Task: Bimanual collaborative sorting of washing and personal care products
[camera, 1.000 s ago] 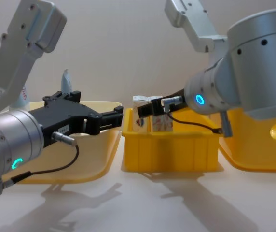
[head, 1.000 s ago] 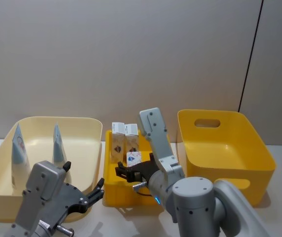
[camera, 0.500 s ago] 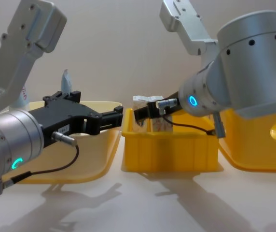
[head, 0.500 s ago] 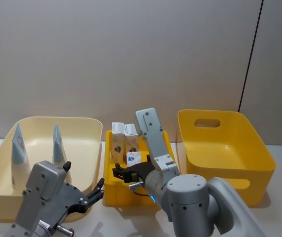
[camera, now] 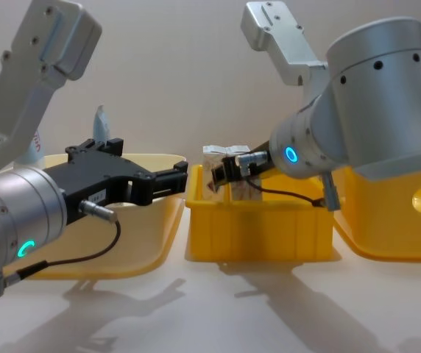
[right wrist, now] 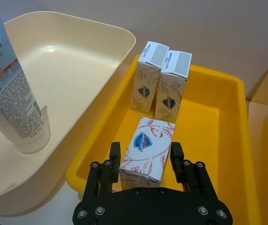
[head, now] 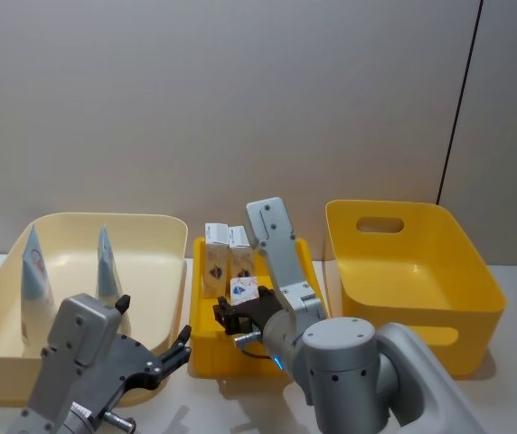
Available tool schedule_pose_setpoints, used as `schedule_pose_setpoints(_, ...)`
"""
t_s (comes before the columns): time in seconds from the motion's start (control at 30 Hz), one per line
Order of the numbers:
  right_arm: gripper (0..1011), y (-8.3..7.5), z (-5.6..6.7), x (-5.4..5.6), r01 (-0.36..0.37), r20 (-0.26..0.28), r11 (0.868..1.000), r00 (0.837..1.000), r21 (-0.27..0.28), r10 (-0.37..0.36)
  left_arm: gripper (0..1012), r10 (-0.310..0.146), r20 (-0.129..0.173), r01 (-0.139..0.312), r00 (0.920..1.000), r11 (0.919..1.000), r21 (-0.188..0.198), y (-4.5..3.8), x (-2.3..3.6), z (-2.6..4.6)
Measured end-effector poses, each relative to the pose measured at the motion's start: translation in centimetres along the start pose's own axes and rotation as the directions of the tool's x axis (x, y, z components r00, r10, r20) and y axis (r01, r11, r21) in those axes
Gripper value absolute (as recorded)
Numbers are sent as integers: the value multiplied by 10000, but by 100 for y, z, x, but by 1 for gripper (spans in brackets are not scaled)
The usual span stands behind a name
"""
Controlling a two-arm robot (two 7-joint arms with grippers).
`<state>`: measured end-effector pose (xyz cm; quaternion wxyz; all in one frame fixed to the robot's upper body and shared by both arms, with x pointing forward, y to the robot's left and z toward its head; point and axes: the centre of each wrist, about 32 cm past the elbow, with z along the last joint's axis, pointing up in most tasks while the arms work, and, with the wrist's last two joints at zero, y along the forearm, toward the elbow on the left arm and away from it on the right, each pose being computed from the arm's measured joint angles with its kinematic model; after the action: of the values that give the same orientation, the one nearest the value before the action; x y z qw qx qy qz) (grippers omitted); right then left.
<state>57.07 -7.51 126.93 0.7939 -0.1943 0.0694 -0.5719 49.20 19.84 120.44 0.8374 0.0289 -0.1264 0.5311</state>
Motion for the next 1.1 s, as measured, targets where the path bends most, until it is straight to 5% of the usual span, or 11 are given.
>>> schedule_pose_setpoints(0.2, 499, 4, 3, -1, 1, -7, 10000, 10000, -10, -1, 1000, -1, 1, 1, 10000, 10000, 0, 0, 0, 0)
schedule_pose_setpoints(0.33, 459, 6, 2, -2, -1, -9, 10000, 10000, -21, 1, 1000, 0, 1, 0, 10000, 10000, -1, 0, 0, 0)
schedule_pose_setpoints(1.1, 452, 5, 11, 1, -49, 6, 9998, 10000, 210, 49, 1001, -1, 0, 1, 10000, 10000, 0, 0, 0, 0)
